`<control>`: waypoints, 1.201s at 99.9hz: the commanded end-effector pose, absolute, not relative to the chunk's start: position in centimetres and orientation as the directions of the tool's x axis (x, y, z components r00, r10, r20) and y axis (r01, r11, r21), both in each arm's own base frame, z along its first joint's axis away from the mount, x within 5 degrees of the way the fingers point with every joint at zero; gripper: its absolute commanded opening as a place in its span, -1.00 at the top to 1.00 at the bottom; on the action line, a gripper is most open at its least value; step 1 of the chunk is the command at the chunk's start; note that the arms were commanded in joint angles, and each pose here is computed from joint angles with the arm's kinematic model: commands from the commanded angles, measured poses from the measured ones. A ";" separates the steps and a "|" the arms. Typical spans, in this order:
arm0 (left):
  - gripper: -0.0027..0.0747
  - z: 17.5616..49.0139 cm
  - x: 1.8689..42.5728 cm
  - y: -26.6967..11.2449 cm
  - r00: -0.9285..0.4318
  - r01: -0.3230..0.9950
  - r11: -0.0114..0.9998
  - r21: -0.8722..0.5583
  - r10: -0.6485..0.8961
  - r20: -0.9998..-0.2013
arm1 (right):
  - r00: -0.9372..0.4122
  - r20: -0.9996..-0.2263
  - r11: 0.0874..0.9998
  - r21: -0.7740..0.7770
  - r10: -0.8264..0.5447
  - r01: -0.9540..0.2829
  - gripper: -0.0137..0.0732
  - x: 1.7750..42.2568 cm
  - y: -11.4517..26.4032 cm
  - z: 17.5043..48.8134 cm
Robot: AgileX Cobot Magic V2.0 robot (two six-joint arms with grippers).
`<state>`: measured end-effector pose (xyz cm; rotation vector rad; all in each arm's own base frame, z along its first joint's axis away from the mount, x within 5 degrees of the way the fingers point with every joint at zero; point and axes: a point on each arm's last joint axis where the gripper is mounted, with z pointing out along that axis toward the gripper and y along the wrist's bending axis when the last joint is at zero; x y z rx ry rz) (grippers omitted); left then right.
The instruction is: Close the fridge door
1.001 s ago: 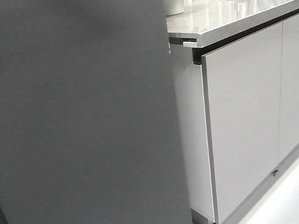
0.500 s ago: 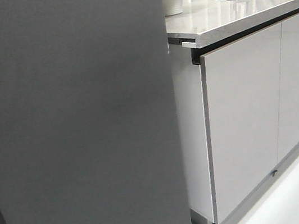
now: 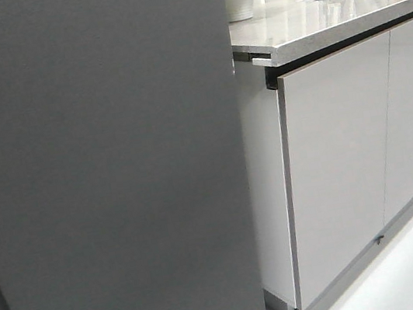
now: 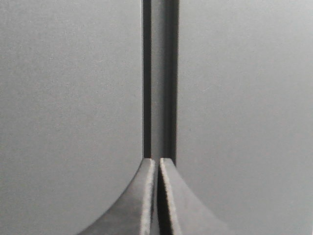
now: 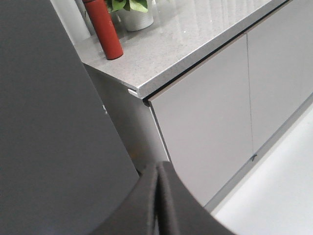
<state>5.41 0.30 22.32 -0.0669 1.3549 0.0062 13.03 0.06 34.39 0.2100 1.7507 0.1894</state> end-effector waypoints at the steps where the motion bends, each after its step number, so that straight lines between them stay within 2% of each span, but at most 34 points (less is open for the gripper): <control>1: 0.98 21.9 5.3 0.3 0.271 -0.037 0.998 -0.053 -0.041 -0.962 | -0.066 -0.974 0.976 0.216 0.217 0.023 0.79 10.9 -0.1 33.8; 30: 0.98 21.9 5.3 0.3 0.271 -0.037 0.998 -0.053 -0.041 -0.962 | -0.037 -0.976 0.976 0.214 0.216 0.042 0.79 6.6 -0.2 25.2; 47: 0.98 21.9 5.3 0.3 0.271 -0.037 0.998 -0.053 -0.041 -0.962 | 0.036 -0.976 0.976 0.214 0.213 0.032 0.79 5.3 -0.2 21.8; 58: 0.98 21.9 5.3 0.3 0.271 -0.037 0.998 -0.053 -0.041 -0.962 | 0.038 -0.979 0.979 0.202 0.200 0.036 0.79 5.5 -0.2 20.3; 91: 0.98 21.9 5.3 0.3 0.271 -0.037 0.998 -0.053 -0.041 -0.962 | 0.132 -0.982 0.990 0.138 0.134 0.025 0.79 5.5 -0.2 20.7; 120: 0.98 21.9 5.3 0.3 0.271 -0.037 0.998 -0.053 -0.041 -0.962 | 0.115 -0.984 0.990 0.139 0.135 0.028 0.79 5.5 -0.2 20.5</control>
